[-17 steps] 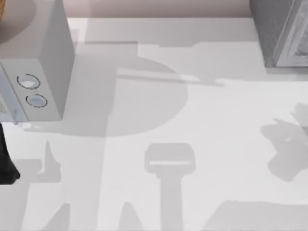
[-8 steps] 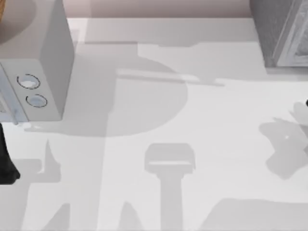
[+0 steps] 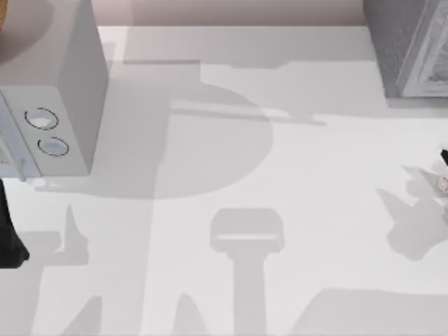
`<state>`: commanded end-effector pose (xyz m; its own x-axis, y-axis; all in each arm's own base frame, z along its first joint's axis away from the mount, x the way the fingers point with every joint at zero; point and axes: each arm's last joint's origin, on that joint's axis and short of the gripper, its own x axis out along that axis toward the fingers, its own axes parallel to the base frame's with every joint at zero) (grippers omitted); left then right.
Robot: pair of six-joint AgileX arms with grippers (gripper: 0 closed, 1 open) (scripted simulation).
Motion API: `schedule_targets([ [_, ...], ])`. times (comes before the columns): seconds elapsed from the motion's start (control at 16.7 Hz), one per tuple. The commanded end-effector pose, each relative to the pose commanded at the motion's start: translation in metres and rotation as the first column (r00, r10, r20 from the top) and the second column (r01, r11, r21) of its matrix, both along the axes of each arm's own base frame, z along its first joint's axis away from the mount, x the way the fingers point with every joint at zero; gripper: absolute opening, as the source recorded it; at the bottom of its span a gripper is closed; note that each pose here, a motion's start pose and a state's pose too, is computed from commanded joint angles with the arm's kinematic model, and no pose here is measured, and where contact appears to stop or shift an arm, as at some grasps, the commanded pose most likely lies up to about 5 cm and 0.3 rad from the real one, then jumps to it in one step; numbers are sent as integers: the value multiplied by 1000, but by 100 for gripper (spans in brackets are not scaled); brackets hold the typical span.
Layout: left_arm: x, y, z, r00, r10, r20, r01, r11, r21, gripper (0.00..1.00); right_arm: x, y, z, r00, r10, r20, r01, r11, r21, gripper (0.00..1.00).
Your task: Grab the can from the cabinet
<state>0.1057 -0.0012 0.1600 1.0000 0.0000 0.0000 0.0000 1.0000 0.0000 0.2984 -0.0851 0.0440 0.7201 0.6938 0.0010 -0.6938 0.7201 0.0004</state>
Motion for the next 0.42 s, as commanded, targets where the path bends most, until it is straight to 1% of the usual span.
schedule_targets([
  [0.06, 0, 0, 0, 1000, 0, 0, 0, 1000, 0, 100, 0, 0, 0, 1000, 0, 0, 0, 1000, 0, 98],
  [0.12, 0, 0, 0, 1000, 0, 0, 0, 1000, 0, 100, 0, 0, 0, 1000, 0, 0, 0, 1000, 0, 100],
  [0.42, 0, 0, 0, 1000, 0, 0, 0, 1000, 0, 100, 0, 0, 0, 1000, 0, 0, 0, 1000, 0, 100],
])
